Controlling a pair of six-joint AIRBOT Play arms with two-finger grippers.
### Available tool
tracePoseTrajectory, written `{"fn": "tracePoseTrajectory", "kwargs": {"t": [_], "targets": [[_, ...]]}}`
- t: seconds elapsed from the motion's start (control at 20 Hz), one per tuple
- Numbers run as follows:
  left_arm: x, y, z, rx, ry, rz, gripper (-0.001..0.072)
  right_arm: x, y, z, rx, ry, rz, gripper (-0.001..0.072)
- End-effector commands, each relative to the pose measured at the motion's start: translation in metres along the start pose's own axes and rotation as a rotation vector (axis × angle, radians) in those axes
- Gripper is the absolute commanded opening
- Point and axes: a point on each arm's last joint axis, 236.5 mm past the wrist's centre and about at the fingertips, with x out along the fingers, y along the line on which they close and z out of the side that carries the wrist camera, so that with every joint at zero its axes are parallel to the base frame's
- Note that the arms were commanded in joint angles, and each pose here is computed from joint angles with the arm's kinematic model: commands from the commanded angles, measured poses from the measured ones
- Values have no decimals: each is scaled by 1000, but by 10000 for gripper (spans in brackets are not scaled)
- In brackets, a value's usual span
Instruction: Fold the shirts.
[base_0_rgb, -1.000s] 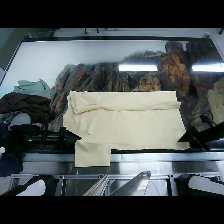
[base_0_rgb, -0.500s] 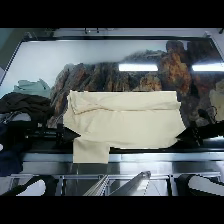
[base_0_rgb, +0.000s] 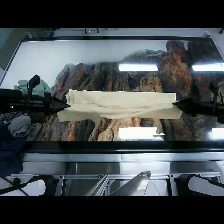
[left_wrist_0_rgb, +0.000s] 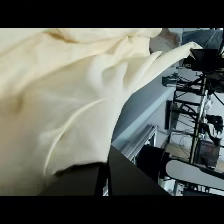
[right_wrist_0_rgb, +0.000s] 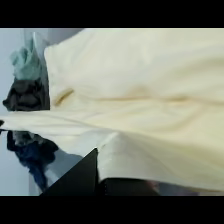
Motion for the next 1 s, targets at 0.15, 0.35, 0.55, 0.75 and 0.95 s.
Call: {"fn": "tracePoseTrajectory", "kwargs": {"t": [0.15, 0.35, 0.55, 0.75, 0.95], "targets": [[7, 38, 70, -28, -8, 24, 24, 28, -40, 63, -49, -149, -136, 18], [31, 67, 82, -58, 67, 61, 22, 38, -80, 60, -3, -143, -188, 18], [49, 86, 95, -52, 103, 92, 21, 39, -107, 66, -5, -171, -257, 19], [52, 107, 103, -78, 127, 128, 11, 39, -115, 67, -45, -169, -282, 20], [42, 85, 113, -11, 148, 109, 604, 33, -108, 67, -86, -154, -281, 467]]}}
